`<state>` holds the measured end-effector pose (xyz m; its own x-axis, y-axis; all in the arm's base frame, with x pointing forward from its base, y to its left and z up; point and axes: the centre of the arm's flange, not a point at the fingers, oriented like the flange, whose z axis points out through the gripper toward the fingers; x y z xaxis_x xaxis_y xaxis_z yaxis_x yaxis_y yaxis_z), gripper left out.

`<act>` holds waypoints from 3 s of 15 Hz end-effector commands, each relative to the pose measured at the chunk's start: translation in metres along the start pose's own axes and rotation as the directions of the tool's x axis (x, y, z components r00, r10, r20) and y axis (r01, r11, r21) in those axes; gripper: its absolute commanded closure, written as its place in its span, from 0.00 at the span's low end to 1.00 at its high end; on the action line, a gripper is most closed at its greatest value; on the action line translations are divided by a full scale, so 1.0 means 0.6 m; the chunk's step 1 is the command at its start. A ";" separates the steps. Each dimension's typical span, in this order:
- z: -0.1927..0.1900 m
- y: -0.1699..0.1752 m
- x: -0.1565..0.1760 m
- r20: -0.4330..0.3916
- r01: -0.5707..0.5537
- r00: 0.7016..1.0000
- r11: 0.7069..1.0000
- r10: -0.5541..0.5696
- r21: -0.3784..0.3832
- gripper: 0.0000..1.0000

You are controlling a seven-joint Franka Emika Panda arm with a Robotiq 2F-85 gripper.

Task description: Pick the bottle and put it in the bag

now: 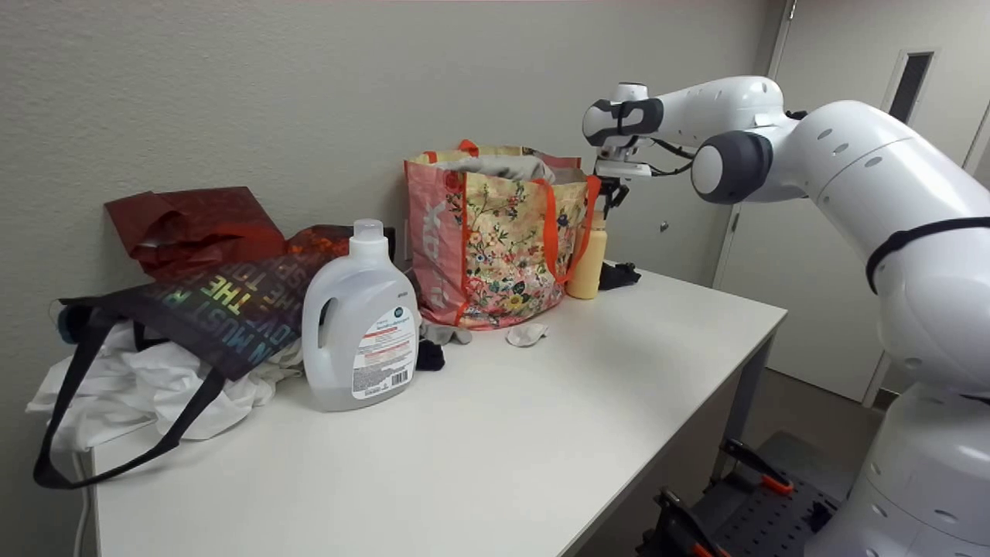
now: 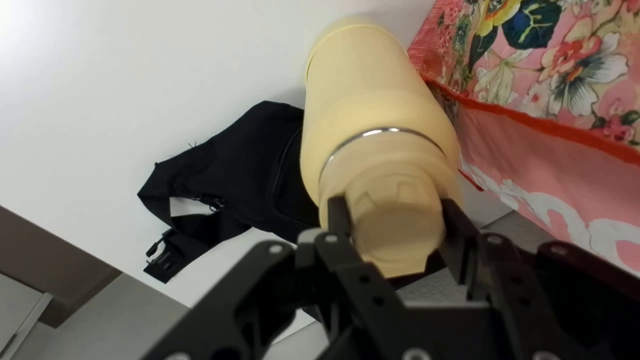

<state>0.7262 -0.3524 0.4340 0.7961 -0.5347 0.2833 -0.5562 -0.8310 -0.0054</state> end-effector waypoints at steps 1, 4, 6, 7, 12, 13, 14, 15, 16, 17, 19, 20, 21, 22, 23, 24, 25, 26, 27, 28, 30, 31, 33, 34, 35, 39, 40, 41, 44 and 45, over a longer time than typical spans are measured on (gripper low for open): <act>-0.068 -0.020 0.021 0.021 -0.023 1.000 1.000 0.023 -0.015 0.78; -0.116 -0.025 0.020 0.007 -0.021 1.000 1.000 0.021 -0.010 0.78; -0.160 -0.026 0.022 -0.019 -0.030 0.999 1.000 0.030 -0.007 0.78; -0.188 -0.024 0.022 -0.038 -0.032 0.999 0.999 0.031 -0.020 0.78; -0.343 -0.018 0.015 -0.146 -0.048 0.988 0.998 0.041 -0.045 0.78; -0.381 -0.024 0.009 -0.175 -0.044 0.984 0.998 0.034 -0.049 0.78; -0.414 -0.029 0.003 -0.195 -0.039 0.980 0.998 0.027 -0.055 0.78; -0.452 -0.039 -0.006 -0.217 -0.032 0.976 0.998 0.018 -0.060 0.78; -0.486 -0.048 -0.016 -0.244 -0.031 0.970 0.997 0.014 -0.066 0.78; -0.524 -0.058 -0.028 -0.274 -0.024 0.962 0.998 0.007 -0.059 0.78; -0.588 -0.080 -0.045 -0.342 -0.022 0.940 0.999 0.006 -0.044 0.78; -0.616 -0.091 -0.053 -0.369 -0.024 0.929 0.999 0.011 -0.032 0.78; -0.648 -0.105 -0.062 -0.403 -0.043 0.915 0.999 0.035 -0.012 0.78; -0.679 -0.119 -0.070 -0.433 -0.056 0.900 0.998 0.056 0.013 0.78; -0.704 -0.133 -0.077 -0.461 -0.067 0.884 0.997 0.076 0.035 0.78; -0.730 -0.149 -0.083 -0.491 -0.077 0.866 0.995 0.097 0.062 0.78; -0.750 -0.164 -0.089 -0.517 -0.082 0.848 0.993 0.116 0.088 0.78; -0.768 -0.180 -0.093 -0.541 -0.089 0.829 0.989 0.140 0.118 0.78; -0.781 -0.195 -0.099 -0.566 -0.094 0.809 0.985 0.160 0.145 0.78; -0.789 -0.210 -0.098 -0.583 -0.099 0.792 0.981 0.181 0.169 0.78; -0.786 -0.242 -0.098 -0.615 -0.103 0.761 0.975 0.206 0.199 0.78; -0.778 -0.258 -0.097 -0.625 -0.100 0.751 0.973 0.212 0.210 0.78; -0.750 -0.290 -0.092 -0.642 -0.091 0.735 0.971 0.216 0.221 0.78; -0.731 -0.306 -0.085 -0.645 -0.087 0.734 0.971 0.215 0.224 0.78; -0.711 -0.322 -0.079 -0.648 -0.082 0.731 0.970 0.214 0.228 0.78; -0.617 -0.386 -0.056 -0.662 -0.059 0.714 0.962 0.228 0.268 0.78; -0.597 -0.401 -0.053 -0.663 -0.055 0.712 0.960 0.231 0.276 0.78; -0.574 -0.416 -0.049 -0.663 -0.048 0.711 0.957 0.235 0.287 0.78; -0.520 -0.451 -0.048 -0.655 -0.032 0.718 0.952 0.234 0.305 0.78; -0.503 -0.459 -0.050 -0.652 -0.028 0.722 0.951 0.232 0.307 0.78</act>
<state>0.7570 -0.0705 0.7089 0.3302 -0.4742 0.8162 -0.4867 -0.8264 -0.2832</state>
